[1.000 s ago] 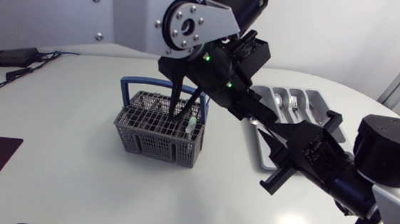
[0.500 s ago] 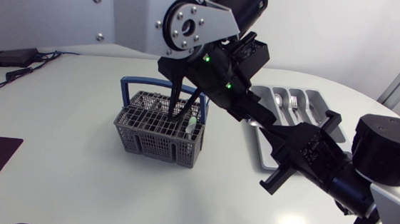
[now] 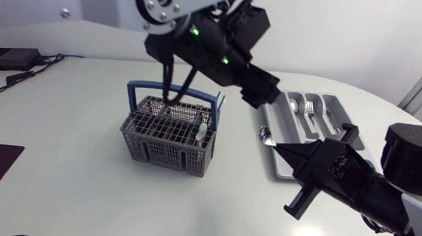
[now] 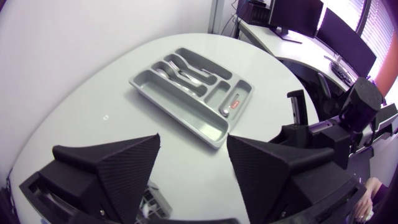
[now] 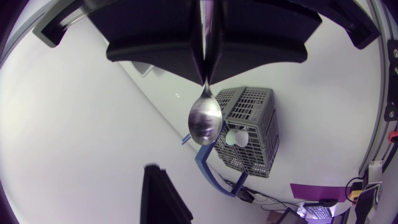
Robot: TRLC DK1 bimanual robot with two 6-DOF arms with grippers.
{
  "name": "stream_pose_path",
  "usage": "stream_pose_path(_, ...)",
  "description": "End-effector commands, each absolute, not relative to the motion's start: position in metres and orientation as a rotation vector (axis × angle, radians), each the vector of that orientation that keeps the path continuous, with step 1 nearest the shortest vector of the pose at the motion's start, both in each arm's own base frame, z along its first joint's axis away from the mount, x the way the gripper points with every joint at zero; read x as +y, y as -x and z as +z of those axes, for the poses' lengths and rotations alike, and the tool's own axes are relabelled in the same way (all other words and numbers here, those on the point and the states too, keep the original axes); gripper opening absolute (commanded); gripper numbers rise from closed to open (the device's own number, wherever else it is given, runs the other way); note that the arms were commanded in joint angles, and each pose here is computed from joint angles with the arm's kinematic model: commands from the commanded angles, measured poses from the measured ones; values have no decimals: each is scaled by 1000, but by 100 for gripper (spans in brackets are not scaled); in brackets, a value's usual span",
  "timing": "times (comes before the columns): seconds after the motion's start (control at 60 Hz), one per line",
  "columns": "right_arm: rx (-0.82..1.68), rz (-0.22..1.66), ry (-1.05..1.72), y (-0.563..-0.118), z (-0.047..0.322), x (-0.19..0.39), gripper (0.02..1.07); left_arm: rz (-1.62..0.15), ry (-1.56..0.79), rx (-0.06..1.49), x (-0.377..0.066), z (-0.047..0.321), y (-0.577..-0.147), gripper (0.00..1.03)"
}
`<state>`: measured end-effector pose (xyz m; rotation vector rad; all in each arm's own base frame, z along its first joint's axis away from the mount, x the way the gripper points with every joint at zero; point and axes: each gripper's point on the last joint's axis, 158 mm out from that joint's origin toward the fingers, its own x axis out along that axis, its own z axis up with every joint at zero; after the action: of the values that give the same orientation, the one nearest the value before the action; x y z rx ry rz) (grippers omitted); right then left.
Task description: Unload the cutlery basket into the drawer organizer.
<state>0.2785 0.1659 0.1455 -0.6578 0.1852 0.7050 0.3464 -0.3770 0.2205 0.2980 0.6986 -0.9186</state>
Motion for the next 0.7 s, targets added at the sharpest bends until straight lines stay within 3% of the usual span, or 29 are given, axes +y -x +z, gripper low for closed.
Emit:
stream_pose_path(0.0,198,706,671,-277,140,153,8,-905,-331,588,-356,257,-359,86)
stream_pose_path(0.1,211,731,663,-276,138,138,8,-909,-448,571,-333,249,-364,86)
stream_pose_path(0.35,257,774,724,-272,123,108,8,-980,-865,589,-298,175,-331,86)
stream_pose_path(0.417,276,783,736,-271,115,102,8,-970,-942,577,-294,157,-324,81)
stream_pose_path(0.683,347,819,783,-284,87,70,8,-898,-1051,548,-285,128,-330,81)
